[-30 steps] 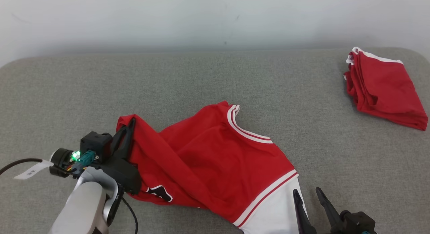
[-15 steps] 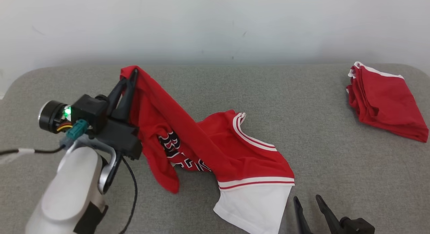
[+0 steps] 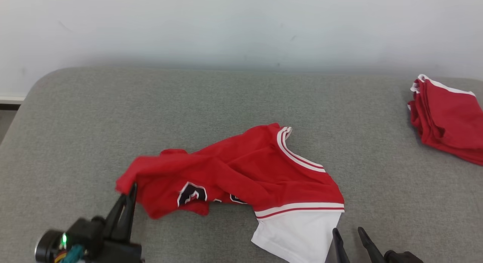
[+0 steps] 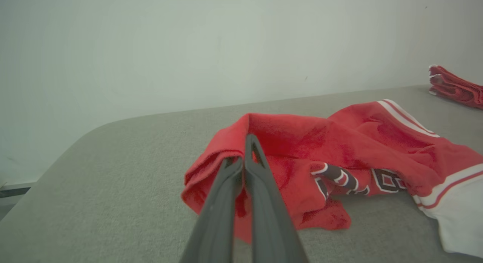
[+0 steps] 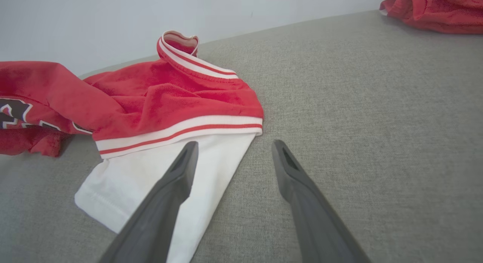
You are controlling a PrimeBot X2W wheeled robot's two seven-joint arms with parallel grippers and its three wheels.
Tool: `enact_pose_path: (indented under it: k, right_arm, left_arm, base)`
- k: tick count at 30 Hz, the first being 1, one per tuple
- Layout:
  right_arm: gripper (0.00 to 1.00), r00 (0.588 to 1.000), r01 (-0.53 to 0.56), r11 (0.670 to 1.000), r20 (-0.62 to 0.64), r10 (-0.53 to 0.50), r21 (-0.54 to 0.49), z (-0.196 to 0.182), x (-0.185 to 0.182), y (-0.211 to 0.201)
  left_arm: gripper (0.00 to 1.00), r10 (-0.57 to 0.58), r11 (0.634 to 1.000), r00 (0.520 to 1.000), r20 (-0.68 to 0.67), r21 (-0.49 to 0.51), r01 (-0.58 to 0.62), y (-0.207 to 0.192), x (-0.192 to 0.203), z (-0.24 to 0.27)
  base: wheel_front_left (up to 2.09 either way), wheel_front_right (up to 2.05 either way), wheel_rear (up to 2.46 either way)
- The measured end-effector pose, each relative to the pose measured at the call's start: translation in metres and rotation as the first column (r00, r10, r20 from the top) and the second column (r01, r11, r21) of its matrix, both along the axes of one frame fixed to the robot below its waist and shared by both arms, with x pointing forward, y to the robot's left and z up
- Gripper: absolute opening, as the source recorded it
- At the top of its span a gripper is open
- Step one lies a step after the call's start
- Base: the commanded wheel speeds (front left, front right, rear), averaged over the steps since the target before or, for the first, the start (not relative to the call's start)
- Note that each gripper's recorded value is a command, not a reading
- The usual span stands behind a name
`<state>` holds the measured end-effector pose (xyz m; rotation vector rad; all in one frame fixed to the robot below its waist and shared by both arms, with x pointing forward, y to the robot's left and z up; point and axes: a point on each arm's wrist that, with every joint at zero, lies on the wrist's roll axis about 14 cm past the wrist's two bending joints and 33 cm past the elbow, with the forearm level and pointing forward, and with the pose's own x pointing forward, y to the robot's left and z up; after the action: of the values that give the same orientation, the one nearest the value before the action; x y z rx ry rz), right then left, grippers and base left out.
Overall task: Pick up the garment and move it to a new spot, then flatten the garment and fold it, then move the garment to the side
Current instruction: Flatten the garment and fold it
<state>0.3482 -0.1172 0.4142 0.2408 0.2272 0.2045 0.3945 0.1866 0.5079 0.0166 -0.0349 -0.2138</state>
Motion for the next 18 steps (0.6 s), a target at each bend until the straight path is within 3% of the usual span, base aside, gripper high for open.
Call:
enact_pose_path:
  k: [11,13,14,18]
  right_arm:
    - [1.00,0.998,-0.039,0.999,-0.053,0.039,-0.007,-0.015,-0.007,0.011]
    - [1.00,0.997,-0.044,0.999,-0.060,0.043,-0.007,-0.017,-0.008,0.012]
    - [1.00,0.997,-0.045,0.999,-0.061,0.045,-0.007,-0.017,-0.008,0.012]
    - [1.00,0.997,-0.044,0.999,-0.064,0.044,-0.005,-0.018,-0.007,0.012]
  left_arm:
    - [0.00,0.099,0.987,0.984,-0.148,-0.108,-0.116,0.009,-0.051,-0.047]
    - [0.49,0.118,0.982,0.981,-0.154,-0.127,-0.138,0.011,-0.052,-0.049]
    - [1.00,0.131,0.980,0.980,-0.152,-0.128,-0.151,0.012,-0.052,-0.049]
    - [1.00,0.184,0.969,0.980,-0.074,-0.153,-0.193,0.019,-0.048,-0.026]
  base:
    - [0.00,0.00,0.00]
    - [0.00,0.00,0.00]
    - [0.00,0.00,0.00]
    - [0.00,0.00,0.00]
